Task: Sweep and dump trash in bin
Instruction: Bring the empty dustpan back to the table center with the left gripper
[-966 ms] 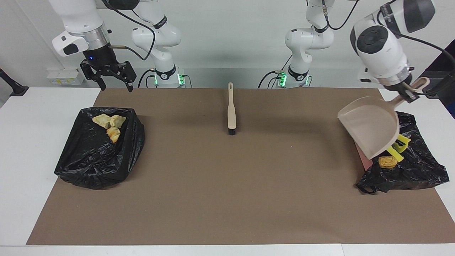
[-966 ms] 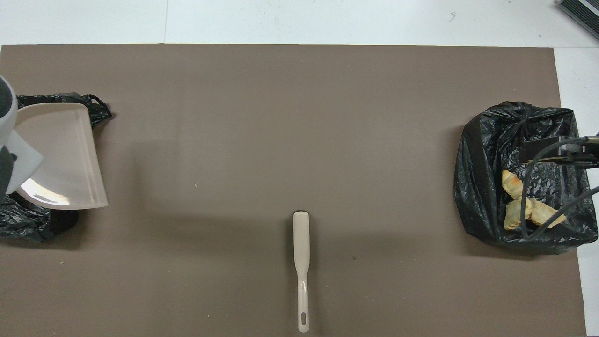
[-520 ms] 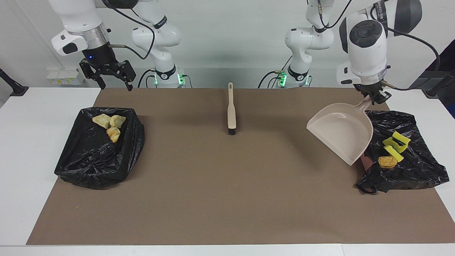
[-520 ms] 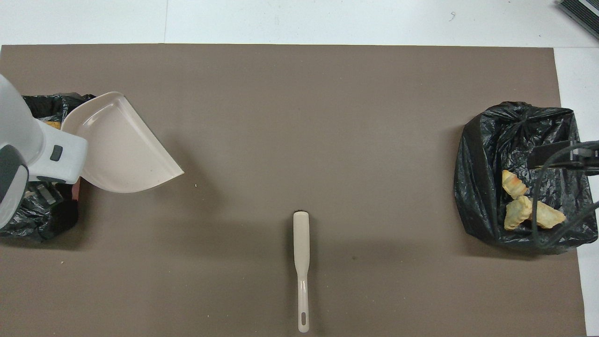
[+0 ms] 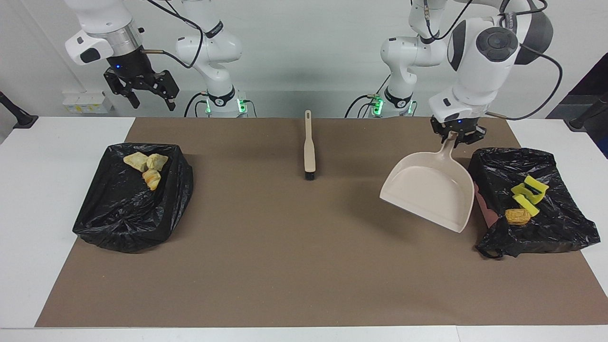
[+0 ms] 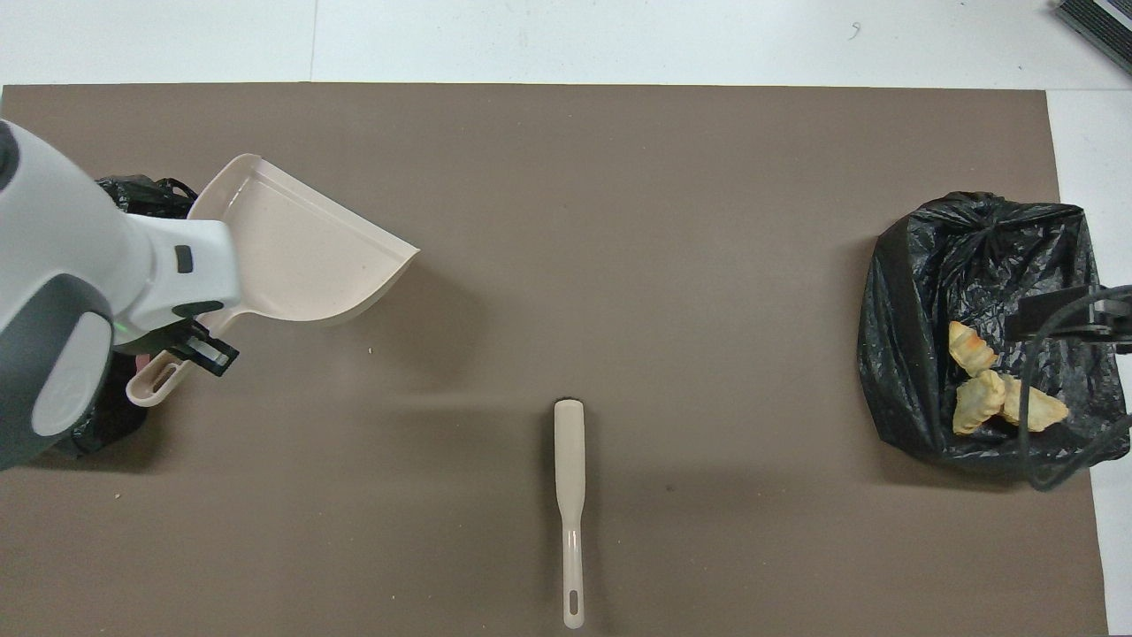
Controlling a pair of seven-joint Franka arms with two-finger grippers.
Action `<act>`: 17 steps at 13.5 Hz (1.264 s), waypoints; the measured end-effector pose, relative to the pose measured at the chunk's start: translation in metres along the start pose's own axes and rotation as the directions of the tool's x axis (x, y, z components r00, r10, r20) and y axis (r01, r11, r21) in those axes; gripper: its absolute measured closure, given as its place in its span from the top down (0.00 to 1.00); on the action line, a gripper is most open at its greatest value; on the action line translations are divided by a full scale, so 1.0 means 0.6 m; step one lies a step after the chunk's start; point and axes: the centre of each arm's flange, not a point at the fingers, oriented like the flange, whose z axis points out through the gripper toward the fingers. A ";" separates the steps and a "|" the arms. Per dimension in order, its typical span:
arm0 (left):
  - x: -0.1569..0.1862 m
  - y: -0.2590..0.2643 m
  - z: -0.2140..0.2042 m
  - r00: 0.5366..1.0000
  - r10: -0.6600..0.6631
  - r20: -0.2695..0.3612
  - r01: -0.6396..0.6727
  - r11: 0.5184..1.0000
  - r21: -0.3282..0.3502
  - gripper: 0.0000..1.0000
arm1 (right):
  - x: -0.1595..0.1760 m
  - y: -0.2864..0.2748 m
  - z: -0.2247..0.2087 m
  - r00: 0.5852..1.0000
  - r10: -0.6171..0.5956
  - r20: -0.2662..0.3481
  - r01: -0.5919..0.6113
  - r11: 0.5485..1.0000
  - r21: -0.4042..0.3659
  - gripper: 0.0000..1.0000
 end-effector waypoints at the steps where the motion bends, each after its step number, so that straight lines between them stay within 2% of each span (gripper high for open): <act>1: 0.019 0.029 0.002 0.999 -0.032 -0.017 0.032 0.999 -0.008 0.32 | 0.000 0.001 0.000 1.000 0.001 0.000 -0.001 1.000 0.000 1.00; 4: 0.068 0.115 0.002 0.995 -0.056 -0.077 0.054 0.998 -0.024 0.32 | 0.000 0.001 0.000 1.000 -0.011 0.000 0.011 1.000 0.000 1.00; 7: 0.099 0.165 0.004 0.985 -0.116 -0.125 0.106 0.991 -0.084 0.32 | 0.000 0.003 0.000 1.000 -0.022 0.001 0.022 1.000 0.000 1.00; 13: 0.222 0.331 0.085 0.970 -0.220 -0.108 0.208 0.972 -0.113 0.32 | 0.000 0.003 0.007 1.000 -0.026 0.010 0.026 1.000 -0.001 1.00; 17: 0.253 0.378 0.121 0.946 -0.311 -0.095 0.294 0.943 -0.158 0.32 | 0.000 0.003 0.011 0.999 -0.031 0.014 0.031 1.000 -0.001 1.00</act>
